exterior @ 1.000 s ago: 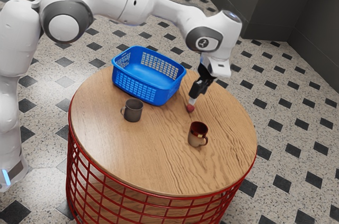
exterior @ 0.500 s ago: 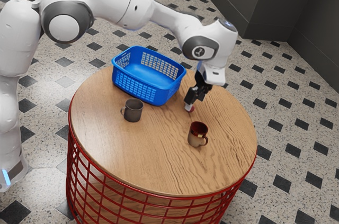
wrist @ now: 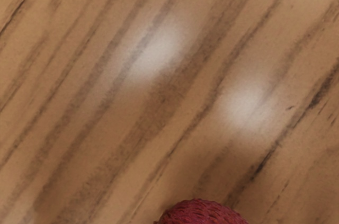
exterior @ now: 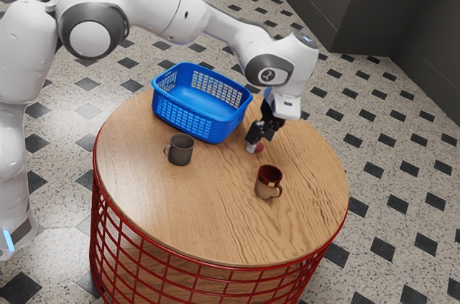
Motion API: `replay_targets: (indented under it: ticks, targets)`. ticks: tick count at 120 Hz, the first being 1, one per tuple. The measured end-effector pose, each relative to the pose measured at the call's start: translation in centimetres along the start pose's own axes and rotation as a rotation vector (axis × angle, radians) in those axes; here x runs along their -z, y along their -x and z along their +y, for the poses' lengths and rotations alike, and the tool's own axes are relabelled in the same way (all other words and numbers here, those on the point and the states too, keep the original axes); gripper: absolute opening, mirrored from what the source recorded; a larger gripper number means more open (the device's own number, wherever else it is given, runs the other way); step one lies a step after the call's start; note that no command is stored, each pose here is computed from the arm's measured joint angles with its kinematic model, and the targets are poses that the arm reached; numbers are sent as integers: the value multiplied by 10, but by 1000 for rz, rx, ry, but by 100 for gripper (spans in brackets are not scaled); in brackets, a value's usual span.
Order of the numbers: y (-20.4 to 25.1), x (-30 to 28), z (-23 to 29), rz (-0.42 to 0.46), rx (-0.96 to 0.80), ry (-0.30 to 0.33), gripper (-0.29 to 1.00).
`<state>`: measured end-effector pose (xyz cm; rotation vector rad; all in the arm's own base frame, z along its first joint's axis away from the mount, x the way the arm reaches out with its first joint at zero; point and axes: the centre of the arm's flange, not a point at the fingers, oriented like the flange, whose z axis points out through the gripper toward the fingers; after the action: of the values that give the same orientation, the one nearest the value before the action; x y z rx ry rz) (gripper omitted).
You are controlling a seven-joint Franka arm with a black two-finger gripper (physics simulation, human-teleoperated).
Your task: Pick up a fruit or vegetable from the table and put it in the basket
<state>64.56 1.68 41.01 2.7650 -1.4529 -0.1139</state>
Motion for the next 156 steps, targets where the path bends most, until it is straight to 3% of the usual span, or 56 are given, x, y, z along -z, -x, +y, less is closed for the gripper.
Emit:
replay_targets:
  ticks: [62,101,126,139,156]
  targets:
    - [-2,-9,2,-6,-26,13,70]
    - [-4,-5,3,0,-32,5,30]
    - [-4,-6,2,8,-28,5,32]
    - [-12,12,5,27,-41,-21,20]
    - [-19,47,9,58,-53,-70,17]
